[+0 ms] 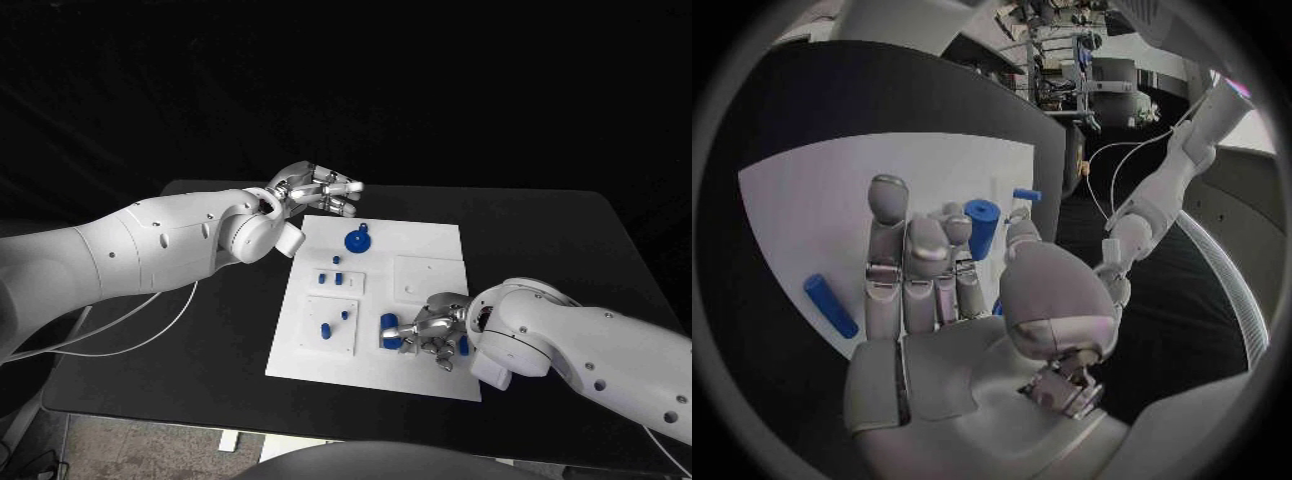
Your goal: Assemble the parts on the task board
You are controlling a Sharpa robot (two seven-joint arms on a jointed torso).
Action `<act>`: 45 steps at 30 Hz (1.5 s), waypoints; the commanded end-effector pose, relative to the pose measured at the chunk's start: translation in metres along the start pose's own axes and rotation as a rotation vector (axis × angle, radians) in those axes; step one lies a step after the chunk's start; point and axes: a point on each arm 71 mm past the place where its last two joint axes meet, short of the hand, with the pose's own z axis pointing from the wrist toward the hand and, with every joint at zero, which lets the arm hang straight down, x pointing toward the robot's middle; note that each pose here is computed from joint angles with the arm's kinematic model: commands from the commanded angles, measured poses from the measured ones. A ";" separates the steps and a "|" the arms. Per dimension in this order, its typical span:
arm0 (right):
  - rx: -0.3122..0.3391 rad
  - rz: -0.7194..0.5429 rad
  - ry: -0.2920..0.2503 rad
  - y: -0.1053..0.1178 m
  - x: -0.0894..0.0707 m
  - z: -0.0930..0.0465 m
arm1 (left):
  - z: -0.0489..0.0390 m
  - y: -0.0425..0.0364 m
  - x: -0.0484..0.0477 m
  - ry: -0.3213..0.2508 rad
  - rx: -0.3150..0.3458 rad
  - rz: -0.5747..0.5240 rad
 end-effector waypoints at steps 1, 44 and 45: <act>-0.024 0.003 0.028 -0.003 0.005 0.000 | 0.0001 -0.0010 0.0020 0.019 0.007 -0.003; -0.027 0.019 0.017 -0.007 0.002 -0.001 | -0.0008 -0.0001 0.0012 0.023 -0.001 -0.004; -0.029 0.019 0.018 -0.006 0.002 -0.001 | -0.0009 0.0000 0.0011 0.023 -0.002 -0.004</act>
